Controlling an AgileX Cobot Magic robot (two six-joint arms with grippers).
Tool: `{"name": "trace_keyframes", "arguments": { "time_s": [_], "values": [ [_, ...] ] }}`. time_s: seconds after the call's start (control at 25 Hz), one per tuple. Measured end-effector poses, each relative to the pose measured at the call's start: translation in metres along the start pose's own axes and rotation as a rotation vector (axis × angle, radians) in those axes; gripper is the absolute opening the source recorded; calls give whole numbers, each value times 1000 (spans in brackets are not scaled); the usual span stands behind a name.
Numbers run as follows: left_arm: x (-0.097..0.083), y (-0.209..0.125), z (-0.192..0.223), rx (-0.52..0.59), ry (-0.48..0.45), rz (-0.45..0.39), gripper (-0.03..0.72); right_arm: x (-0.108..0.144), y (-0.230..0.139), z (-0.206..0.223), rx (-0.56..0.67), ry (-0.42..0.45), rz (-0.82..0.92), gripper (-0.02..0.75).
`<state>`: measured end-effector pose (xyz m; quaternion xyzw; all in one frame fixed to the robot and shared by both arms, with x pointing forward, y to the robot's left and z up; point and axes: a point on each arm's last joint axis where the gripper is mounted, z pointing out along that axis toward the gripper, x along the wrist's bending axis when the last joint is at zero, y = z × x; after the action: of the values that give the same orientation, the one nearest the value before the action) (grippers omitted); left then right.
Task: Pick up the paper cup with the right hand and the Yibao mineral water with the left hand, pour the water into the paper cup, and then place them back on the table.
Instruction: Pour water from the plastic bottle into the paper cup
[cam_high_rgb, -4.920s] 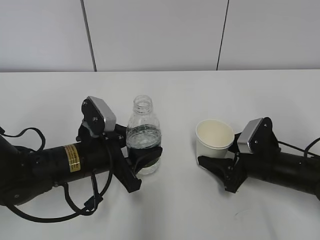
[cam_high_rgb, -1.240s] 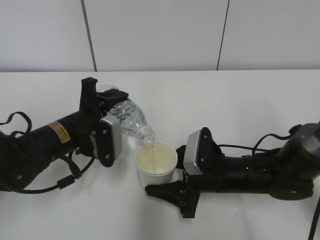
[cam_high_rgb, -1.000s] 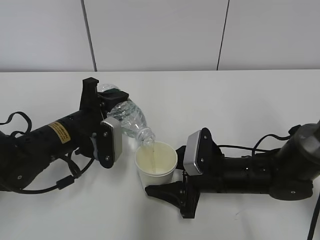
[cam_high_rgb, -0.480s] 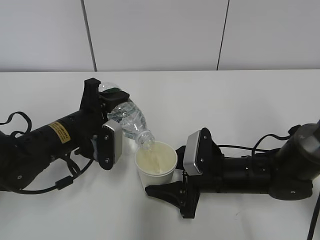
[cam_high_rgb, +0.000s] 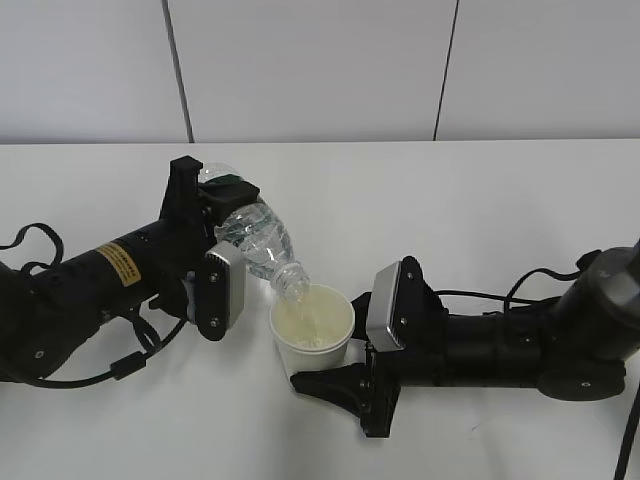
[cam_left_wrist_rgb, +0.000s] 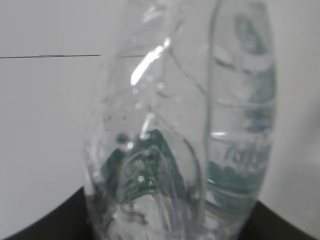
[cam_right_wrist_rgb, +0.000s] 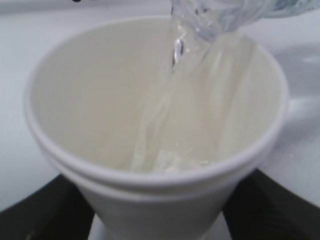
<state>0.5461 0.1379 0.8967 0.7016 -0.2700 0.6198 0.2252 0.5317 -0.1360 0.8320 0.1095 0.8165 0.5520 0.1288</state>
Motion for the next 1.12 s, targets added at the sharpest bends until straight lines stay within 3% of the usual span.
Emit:
{"name": "trace_keyframes", "arguments": {
  "time_s": [1.12],
  "values": [
    [0, 0, 0, 3, 0, 8, 360, 1, -2, 1, 4, 3, 3, 548]
  ]
}}
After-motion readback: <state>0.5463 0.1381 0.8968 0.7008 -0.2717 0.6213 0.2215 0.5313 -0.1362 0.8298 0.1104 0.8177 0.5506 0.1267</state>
